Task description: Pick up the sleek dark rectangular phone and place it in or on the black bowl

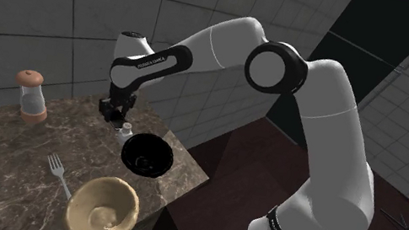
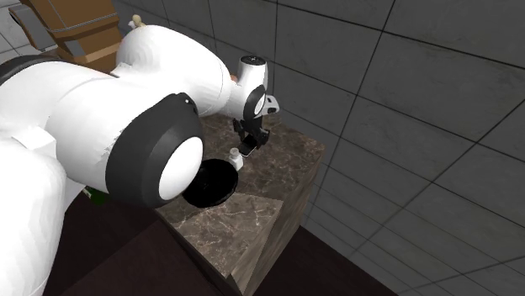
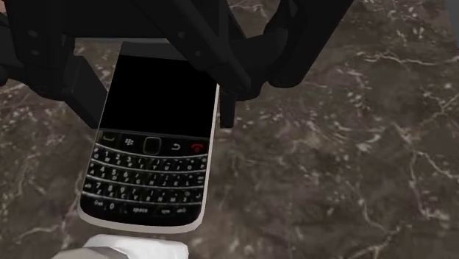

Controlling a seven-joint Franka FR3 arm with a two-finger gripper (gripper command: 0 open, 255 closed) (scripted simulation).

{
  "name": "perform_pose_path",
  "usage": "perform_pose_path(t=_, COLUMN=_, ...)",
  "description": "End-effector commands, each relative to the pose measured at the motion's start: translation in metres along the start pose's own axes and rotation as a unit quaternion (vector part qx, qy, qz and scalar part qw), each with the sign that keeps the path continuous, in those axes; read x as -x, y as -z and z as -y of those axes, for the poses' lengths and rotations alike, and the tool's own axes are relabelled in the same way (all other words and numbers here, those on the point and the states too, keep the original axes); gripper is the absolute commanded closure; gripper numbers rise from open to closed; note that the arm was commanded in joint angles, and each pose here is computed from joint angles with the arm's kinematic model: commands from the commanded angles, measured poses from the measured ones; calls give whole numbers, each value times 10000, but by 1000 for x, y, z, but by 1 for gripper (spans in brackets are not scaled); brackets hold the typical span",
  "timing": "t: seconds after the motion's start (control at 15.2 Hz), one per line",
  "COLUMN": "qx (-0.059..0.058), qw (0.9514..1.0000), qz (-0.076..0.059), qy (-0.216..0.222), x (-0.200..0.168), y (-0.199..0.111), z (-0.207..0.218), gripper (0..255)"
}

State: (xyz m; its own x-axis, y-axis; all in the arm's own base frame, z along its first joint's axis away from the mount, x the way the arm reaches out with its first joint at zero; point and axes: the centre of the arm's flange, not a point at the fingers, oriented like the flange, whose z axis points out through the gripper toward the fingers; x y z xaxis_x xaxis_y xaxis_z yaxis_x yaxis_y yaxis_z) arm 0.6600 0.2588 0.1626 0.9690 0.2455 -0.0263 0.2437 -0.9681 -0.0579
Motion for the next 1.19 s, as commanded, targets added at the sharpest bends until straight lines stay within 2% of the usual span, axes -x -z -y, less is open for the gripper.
perform_pose_path(t=0.0, qx=1, qw=10000, qz=1, qy=-1, x=1, y=12, z=0, gripper=255)
perform_pose_path(t=1.12, qx=1, qw=10000, qz=1, qy=-1, x=3, y=101, z=5, gripper=255)
